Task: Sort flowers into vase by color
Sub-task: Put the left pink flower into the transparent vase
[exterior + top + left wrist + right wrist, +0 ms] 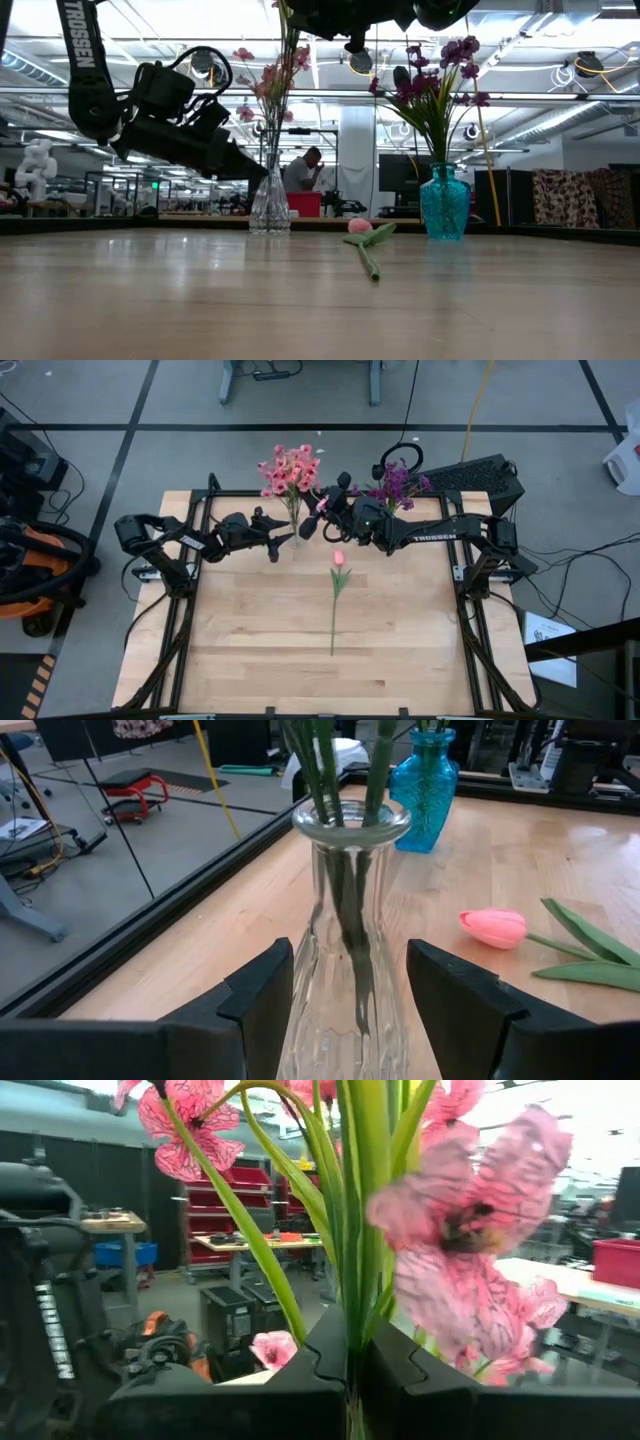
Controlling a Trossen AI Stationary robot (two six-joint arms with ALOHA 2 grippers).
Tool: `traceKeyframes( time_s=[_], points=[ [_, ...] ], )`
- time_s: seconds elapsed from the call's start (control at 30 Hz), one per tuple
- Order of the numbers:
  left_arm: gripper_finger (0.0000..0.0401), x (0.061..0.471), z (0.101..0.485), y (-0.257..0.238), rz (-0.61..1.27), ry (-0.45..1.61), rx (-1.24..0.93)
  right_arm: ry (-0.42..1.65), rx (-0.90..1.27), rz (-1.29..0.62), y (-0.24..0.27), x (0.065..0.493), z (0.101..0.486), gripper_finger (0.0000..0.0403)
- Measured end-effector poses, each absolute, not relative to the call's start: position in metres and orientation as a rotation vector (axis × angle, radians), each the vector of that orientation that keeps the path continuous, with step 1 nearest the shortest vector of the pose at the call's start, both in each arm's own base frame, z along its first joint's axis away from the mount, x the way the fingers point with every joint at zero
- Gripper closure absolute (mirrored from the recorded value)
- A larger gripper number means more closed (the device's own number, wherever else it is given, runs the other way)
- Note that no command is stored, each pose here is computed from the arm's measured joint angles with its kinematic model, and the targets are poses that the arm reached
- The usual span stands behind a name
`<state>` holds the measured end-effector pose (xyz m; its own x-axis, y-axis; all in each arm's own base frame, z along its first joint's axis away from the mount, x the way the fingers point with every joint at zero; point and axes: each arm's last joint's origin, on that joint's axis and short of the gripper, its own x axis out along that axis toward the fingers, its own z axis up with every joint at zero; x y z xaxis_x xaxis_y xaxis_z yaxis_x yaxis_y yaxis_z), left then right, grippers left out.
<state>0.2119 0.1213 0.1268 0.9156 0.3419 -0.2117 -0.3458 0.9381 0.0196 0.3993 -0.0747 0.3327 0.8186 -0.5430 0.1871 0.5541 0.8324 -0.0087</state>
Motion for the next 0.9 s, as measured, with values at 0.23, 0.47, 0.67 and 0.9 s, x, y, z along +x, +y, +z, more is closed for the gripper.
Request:
traceKeyframes(
  time_s=[0.23,0.47,0.67,0.9],
  points=[
    [0.0199,0.212,0.127,0.121,0.354,0.215,-0.018,-0.168,-0.066,-0.559,-0.079,0.400,0.331,0.0403],
    [0.0199,0.212,0.127,0.121,0.354,0.217,-0.018,-0.163,-0.063,-0.566,-0.081,0.407,0.320,0.0401],
    [0.0198,0.211,0.126,0.122,0.360,0.229,-0.013,-0.151,-0.047,-0.567,-0.083,0.411,0.311,0.0381],
    [0.0198,0.211,0.125,0.122,0.360,0.234,-0.015,-0.113,-0.002,-0.579,-0.091,0.415,0.298,0.0367]
  ],
)
